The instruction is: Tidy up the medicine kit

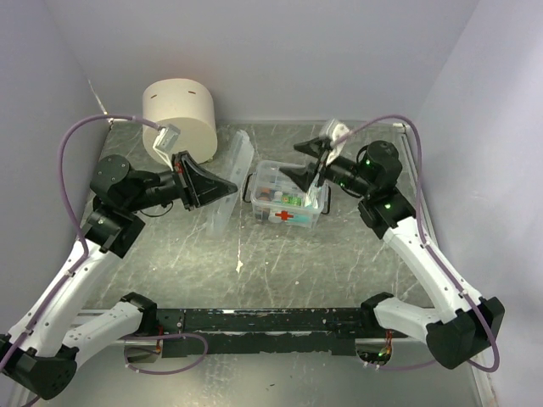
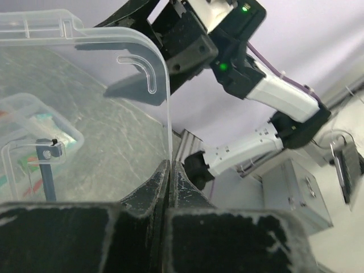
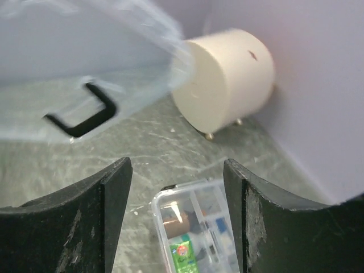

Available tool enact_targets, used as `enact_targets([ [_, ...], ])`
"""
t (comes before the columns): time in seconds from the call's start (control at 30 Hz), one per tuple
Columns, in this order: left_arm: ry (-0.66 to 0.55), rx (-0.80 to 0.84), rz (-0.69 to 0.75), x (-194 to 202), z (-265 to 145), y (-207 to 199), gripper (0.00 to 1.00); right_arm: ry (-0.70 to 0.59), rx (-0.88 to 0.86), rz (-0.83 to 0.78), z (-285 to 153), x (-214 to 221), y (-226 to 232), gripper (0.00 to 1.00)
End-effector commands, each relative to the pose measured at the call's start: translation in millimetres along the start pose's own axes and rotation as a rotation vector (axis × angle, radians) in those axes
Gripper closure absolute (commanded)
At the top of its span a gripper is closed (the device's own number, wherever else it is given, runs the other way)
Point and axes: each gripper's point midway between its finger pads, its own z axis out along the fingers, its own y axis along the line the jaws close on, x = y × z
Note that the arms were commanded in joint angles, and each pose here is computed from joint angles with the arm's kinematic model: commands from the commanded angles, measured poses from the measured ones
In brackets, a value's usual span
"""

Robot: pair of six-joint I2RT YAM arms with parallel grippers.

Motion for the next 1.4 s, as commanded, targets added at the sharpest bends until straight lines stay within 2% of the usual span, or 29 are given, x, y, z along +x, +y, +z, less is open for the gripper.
enact_targets([
  [0.0, 0.093, 0.181, 0.077, 9, -10, -36, 0.93, -0.173, -0.410, -0.431, -12, -15, 69, 0.34],
  [0.27, 0.288, 0.275, 0.126, 56, -31, -38, 0.93, -0.191, -0.679, -0.536, -18, -23, 106, 0.33],
  [0.47, 0.315, 0.350, 0.166, 64, -39, -51, 0.93, -0.210, -0.762, -0.537, -15, -26, 128, 0.33],
  [0.6, 0.325, 0.373, 0.199, 69, -43, -56, 0.93, -0.169, -0.807, -0.534, -8, -18, 140, 0.34],
  [0.73, 0.353, 0.400, 0.205, 78, -47, -59, 0.93, -0.149, -0.834, -0.524, -4, -13, 147, 0.35],
  [1.07, 0.371, 0.408, 0.237, 90, -55, -61, 0.93, -0.137, -0.770, -0.481, 4, -19, 141, 0.31],
  [1.13, 0.369, 0.405, 0.240, 90, -55, -61, 0.93, -0.129, -0.784, -0.491, 2, -14, 142, 0.33],
  [1.23, 0.373, 0.418, 0.249, 89, -56, -64, 0.93, -0.112, -0.827, -0.492, -3, -7, 147, 0.42],
  [1.37, 0.374, 0.426, 0.264, 88, -58, -66, 0.93, -0.115, -0.887, -0.484, -10, -3, 154, 0.60],
])
